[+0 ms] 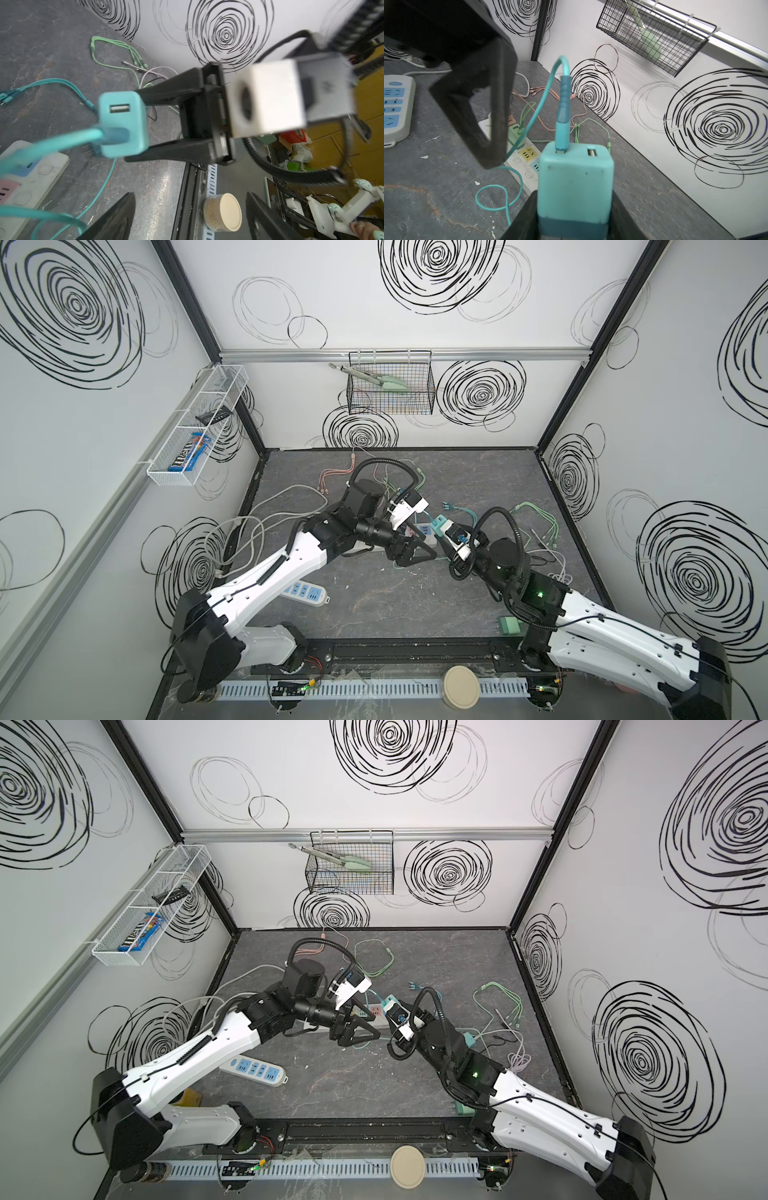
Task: Insert the plug
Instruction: 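Carry the teal block toward the left gripper while the left reaches to meet it, then grasp the teal block with the left gripper while the right releases it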
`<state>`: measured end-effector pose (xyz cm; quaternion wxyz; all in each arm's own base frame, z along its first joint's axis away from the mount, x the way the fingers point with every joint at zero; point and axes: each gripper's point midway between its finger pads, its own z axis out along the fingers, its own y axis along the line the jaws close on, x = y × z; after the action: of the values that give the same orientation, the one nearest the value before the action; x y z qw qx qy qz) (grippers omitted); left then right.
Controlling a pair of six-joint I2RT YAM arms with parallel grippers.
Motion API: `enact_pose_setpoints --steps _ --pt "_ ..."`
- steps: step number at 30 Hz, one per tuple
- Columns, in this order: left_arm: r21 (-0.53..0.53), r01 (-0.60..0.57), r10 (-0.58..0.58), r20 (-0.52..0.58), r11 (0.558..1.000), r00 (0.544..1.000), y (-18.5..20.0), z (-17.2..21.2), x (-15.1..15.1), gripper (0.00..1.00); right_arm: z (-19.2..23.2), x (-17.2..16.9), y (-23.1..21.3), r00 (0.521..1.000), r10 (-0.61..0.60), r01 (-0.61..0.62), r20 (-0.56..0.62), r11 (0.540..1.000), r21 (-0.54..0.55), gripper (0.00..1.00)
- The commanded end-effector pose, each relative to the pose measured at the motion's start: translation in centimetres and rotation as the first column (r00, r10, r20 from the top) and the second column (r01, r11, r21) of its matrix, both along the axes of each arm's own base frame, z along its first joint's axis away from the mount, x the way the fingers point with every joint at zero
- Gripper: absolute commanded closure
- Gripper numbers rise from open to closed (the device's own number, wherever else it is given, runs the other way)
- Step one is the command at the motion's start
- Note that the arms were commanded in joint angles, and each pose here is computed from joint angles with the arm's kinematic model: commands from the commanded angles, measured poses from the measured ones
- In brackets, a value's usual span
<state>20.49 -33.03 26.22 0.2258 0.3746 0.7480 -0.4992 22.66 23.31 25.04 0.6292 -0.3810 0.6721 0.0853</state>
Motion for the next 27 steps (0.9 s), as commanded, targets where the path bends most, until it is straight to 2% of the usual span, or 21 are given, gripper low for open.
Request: enact_pose_setpoints --steps 1,5,8,13,21,27 --pt "-0.03 -0.076 0.077 0.055 0.997 0.995 -1.0 1.1 3.3 0.17 2.1 -1.0 0.8 0.996 0.071 -0.073 0.05 0.997 0.04 0.6" --pt "-0.064 -0.068 0.076 0.119 0.996 0.99 -1.2 3.3 4.3 0.17 1.1 -1.4 1.2 0.993 0.11 -0.109 0.04 0.994 -0.03 0.61" --pt "-0.012 -0.032 0.033 0.147 0.999 0.989 -1.0 3.3 4.2 0.19 0.8 -1.5 1.2 0.99 0.123 -0.117 0.064 0.989 -0.094 0.61" --pt "0.068 0.004 -0.012 0.109 0.998 0.994 -0.4 1.7 3.4 0.34 0.8 -1.6 1.3 0.98 0.153 -0.129 0.125 0.975 -0.178 0.61" --pt "0.123 0.033 -0.05 0.131 0.992 0.99 -0.7 0.9 2.5 0.38 1.5 -1.6 1.9 0.975 0.165 -0.138 0.15 0.974 -0.179 0.61" --pt "0.148 0.026 -0.046 0.128 0.989 0.991 -0.8 0.3 2.8 0.46 2.1 -1.7 2.0 0.971 0.166 -0.137 0.171 0.976 -0.168 0.61"
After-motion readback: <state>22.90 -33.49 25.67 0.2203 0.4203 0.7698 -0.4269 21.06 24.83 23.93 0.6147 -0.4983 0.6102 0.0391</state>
